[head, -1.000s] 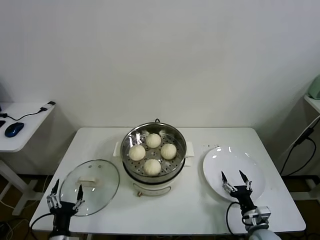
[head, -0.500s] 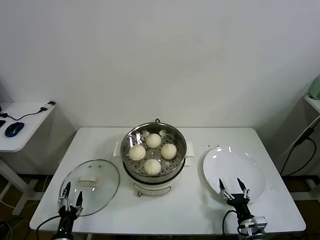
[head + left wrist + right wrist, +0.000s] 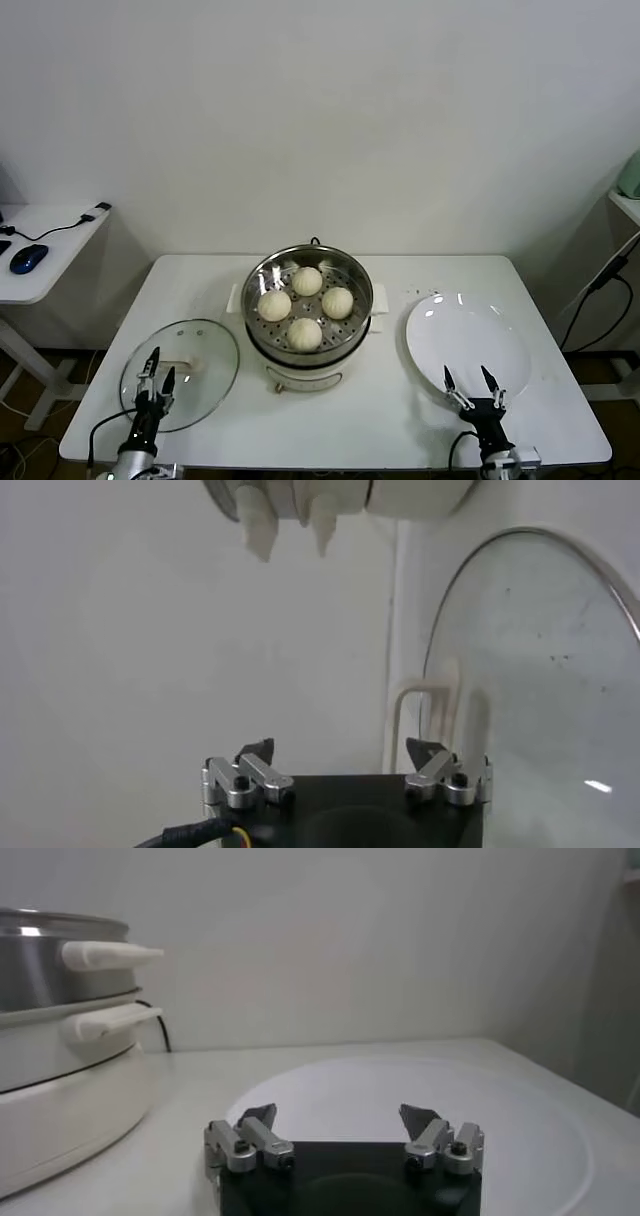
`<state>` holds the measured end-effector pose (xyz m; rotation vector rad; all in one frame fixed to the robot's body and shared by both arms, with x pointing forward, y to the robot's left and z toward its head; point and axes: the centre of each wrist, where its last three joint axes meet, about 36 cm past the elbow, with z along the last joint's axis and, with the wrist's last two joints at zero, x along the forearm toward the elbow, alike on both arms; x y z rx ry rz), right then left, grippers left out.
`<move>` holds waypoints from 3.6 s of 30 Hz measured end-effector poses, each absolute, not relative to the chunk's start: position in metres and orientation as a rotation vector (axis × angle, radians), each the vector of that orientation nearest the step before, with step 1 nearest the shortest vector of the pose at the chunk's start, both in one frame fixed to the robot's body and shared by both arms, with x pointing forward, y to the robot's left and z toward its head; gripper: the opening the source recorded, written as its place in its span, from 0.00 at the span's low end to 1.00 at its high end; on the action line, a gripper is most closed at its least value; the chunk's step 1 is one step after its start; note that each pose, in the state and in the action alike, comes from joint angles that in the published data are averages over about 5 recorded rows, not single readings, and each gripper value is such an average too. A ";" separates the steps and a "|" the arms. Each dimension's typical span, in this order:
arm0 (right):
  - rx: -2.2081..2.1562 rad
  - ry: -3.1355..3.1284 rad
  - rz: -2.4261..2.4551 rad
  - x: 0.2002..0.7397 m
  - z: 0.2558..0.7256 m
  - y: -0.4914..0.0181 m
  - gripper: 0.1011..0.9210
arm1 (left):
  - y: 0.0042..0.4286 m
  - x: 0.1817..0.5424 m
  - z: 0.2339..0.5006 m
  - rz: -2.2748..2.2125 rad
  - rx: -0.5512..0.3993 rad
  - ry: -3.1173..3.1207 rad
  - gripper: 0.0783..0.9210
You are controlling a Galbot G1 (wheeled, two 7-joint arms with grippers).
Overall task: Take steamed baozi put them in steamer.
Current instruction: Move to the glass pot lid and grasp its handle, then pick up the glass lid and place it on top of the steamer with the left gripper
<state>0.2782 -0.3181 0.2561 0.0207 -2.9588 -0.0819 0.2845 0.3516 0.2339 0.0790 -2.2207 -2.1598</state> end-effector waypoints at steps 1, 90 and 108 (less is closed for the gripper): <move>0.017 -2.958 -0.084 0.277 0.256 -0.318 0.88 | 0.353 0.287 0.233 -2.168 0.077 -2.215 0.88; 0.064 -2.977 0.025 0.277 0.278 -0.305 0.88 | 0.146 0.387 0.474 -2.068 0.112 -2.348 0.07; 0.040 -2.973 0.010 0.272 0.270 -0.306 0.88 | 0.054 0.389 0.454 -2.042 0.066 -2.334 0.07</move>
